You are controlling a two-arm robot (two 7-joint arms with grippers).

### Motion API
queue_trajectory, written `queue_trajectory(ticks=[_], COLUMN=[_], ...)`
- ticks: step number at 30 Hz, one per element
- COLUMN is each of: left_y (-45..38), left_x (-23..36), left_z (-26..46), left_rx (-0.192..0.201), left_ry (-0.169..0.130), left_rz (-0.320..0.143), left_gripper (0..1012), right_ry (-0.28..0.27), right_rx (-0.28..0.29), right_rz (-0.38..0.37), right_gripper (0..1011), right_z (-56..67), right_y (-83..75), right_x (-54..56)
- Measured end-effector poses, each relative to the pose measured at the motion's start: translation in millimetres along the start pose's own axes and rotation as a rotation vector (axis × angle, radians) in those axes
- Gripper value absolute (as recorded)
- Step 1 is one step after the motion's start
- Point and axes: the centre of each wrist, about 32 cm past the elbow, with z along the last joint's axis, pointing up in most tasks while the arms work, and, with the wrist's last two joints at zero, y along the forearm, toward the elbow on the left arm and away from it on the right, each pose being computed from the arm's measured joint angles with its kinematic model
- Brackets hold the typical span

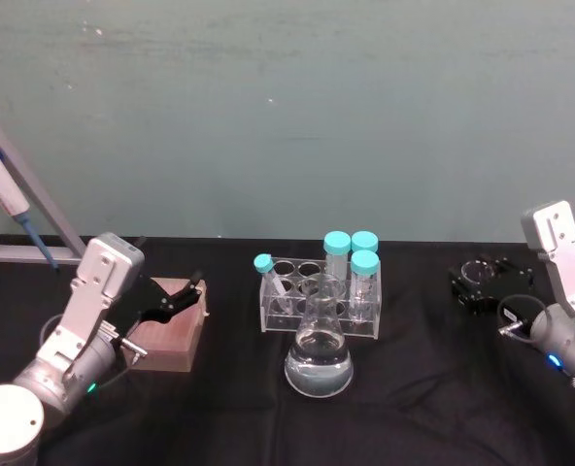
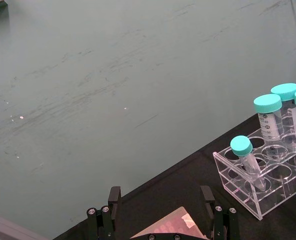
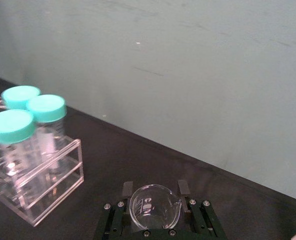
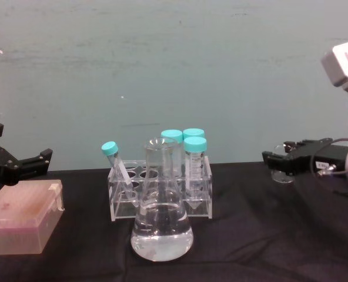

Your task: Place the experimental apparatus aside using one hand.

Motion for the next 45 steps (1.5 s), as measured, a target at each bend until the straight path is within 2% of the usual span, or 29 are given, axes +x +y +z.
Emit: queue_trajectory(ticks=[7, 13, 26, 45], left_y=[0.0, 0.0, 0.0, 0.0], left_x=[0.0, 0.0, 0.0, 0.0], left_z=[0.0, 0.0, 0.0, 0.0], left_rx=[0.000, 0.000, 0.000, 0.000], left_ry=[0.000, 0.000, 0.000, 0.000], left_rz=[0.000, 0.000, 0.000, 0.000], left_gripper=[1000, 1000, 1000, 1000], right_ry=[0.031, 0.049, 0.053, 0.038], right_rx=[-0.019, -0.044, -0.055, -0.089], right_rz=[-0.103, -0.190, -0.287, -0.361], right_gripper=[537, 537, 537, 537], right_z=[-1.0, -4.9, -7.5, -8.6], right_y=[8.4, 17.1, 22.3, 21.4], right_x=[-8.1, -9.2, -5.1, 1.9])
